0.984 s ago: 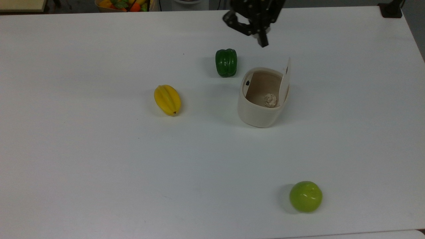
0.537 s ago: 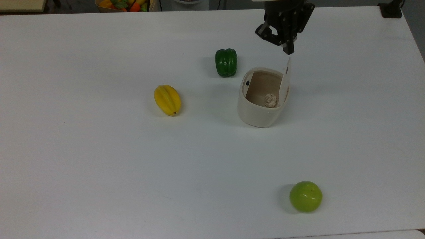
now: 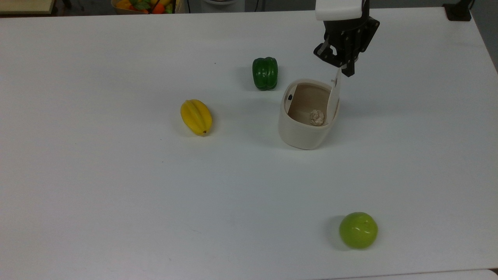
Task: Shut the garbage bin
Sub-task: 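Lower the gripper against the back of the open lid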
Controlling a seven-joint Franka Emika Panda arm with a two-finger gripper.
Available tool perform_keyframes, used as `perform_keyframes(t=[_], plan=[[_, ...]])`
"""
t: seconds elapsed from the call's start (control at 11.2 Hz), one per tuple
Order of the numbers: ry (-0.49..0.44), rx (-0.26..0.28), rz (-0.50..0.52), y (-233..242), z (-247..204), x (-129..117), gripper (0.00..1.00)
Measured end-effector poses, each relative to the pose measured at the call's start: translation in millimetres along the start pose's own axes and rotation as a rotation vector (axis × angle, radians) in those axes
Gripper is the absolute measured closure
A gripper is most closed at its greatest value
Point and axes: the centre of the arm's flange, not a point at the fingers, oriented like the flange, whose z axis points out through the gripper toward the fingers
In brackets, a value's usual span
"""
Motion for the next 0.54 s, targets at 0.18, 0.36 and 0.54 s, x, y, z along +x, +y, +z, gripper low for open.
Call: perform_keyframes(t=[0.18, 0.36, 0.54], plan=[[-0.022, -0.008, -0.009, -0.7, 14.1, 0.3, 0.99], [-0.043, -0.016, -0.022, -3.1, 27.9, 0.5, 0.99], [-0.051, -0.026, -0.028, -2.6, 32.0, 0.2, 0.99]])
